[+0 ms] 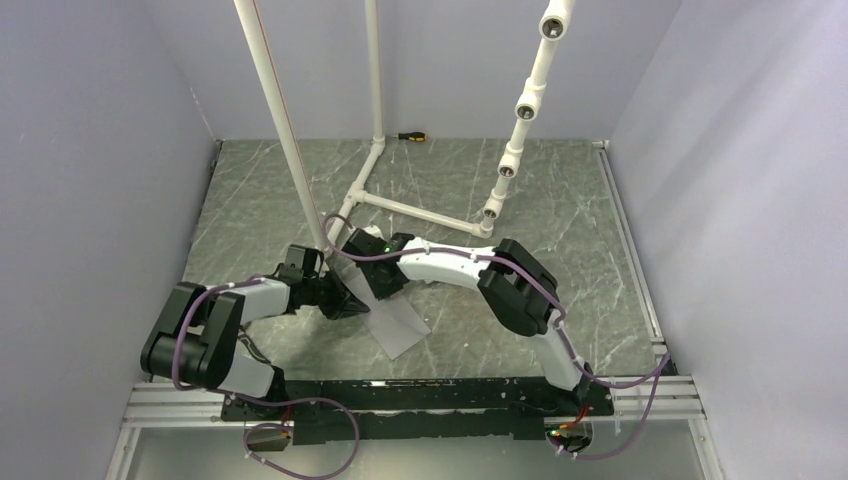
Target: Place the letter into the envelope and seal it
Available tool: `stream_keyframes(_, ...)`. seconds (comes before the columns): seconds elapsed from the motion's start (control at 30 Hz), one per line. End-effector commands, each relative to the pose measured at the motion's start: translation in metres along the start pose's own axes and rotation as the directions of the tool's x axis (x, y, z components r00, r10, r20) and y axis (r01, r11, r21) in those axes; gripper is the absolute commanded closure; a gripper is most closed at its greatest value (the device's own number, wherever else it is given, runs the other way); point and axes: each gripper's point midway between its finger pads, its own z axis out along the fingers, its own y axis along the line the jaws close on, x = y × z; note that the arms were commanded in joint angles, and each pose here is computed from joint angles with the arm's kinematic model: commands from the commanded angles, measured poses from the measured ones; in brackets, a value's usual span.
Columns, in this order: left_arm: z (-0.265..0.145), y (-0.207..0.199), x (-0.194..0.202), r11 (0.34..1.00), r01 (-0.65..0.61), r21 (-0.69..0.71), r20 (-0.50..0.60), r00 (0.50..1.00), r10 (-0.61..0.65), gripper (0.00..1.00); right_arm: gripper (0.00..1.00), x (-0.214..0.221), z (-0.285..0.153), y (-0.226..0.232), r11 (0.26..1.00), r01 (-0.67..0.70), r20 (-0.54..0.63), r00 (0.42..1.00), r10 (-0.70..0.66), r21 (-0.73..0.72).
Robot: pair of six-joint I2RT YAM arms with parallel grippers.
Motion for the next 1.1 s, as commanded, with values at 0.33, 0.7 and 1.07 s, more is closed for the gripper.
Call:
stream_keyframes(0.33,0.005,0.051,-0.001,0.979,0.017,-0.205,0.022,1.0,-0.013,0.97,0.82,-0.028,0.017,-0.029,0.994,0.038,0.063,0.997,-0.044,0.103)
stream_keyframes(0.7,0.009,0.053,0.0,0.979,0.046,-0.199,0.022,0.999,-0.042,0.97,0.84,-0.009,0.01,-0.014,0.995,0.07,0.034,0.997,-0.073,0.074)
stream_keyframes(1.07,0.014,0.061,0.002,0.974,0.09,-0.21,0.014,0.996,-0.089,0.97,0.87,0.026,-0.002,0.01,0.991,0.136,0.013,0.991,-0.136,0.005)
